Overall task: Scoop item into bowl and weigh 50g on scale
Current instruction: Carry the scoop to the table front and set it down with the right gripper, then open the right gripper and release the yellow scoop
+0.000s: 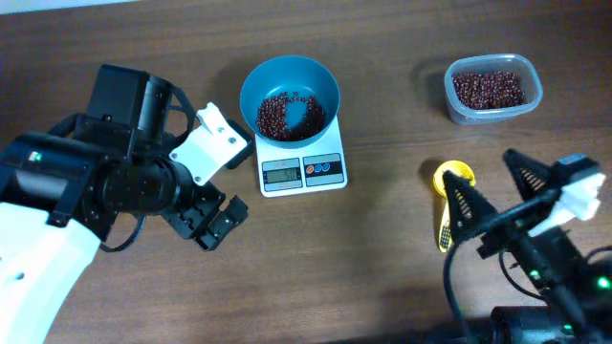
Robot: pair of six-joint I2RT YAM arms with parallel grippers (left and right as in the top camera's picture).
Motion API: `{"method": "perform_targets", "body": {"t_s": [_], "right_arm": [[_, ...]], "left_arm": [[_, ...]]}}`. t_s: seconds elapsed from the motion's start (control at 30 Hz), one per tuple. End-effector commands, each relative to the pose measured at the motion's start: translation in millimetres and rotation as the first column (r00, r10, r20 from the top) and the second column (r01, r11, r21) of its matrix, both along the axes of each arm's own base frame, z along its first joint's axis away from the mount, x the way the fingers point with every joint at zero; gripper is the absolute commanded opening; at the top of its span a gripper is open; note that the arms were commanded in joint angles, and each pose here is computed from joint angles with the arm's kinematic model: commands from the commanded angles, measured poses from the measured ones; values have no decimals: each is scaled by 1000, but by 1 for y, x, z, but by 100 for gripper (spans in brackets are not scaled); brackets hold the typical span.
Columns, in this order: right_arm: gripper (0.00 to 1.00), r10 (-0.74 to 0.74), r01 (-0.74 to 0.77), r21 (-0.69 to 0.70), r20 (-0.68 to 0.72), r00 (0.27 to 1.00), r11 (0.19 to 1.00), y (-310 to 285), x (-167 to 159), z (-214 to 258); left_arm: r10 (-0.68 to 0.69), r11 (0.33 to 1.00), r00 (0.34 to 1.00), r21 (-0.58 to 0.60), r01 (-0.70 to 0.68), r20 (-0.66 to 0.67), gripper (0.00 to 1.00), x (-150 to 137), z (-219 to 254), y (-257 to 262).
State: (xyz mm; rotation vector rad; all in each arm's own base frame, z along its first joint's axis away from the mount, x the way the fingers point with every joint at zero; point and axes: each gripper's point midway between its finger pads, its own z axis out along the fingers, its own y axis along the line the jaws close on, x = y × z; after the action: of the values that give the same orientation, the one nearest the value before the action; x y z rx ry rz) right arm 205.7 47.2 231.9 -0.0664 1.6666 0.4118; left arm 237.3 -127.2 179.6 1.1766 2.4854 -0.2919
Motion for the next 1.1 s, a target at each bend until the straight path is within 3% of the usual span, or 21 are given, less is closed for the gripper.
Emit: {"method": "perform_targets", "body": {"t_s": [0.0, 0.37, 0.83, 1.07], "right_arm": [[99, 19, -10, -104, 88, 996, 995, 5, 12, -10], [99, -53, 56, -235, 21, 998, 970, -6, 31, -76], [99, -51, 76, -275, 98, 994, 958, -7, 36, -71], [99, -153, 174, -282, 93, 984, 944, -25, 39, -74]], "left_arm": [[-12, 1000, 1000, 4, 12, 9, 99, 0, 1, 0], [-13, 1000, 1000, 5, 13, 9, 99, 0, 1, 0], [-12, 1000, 1000, 4, 12, 9, 99, 0, 1, 0], [-12, 1000, 1000, 4, 12, 9, 99, 0, 1, 0]]}}
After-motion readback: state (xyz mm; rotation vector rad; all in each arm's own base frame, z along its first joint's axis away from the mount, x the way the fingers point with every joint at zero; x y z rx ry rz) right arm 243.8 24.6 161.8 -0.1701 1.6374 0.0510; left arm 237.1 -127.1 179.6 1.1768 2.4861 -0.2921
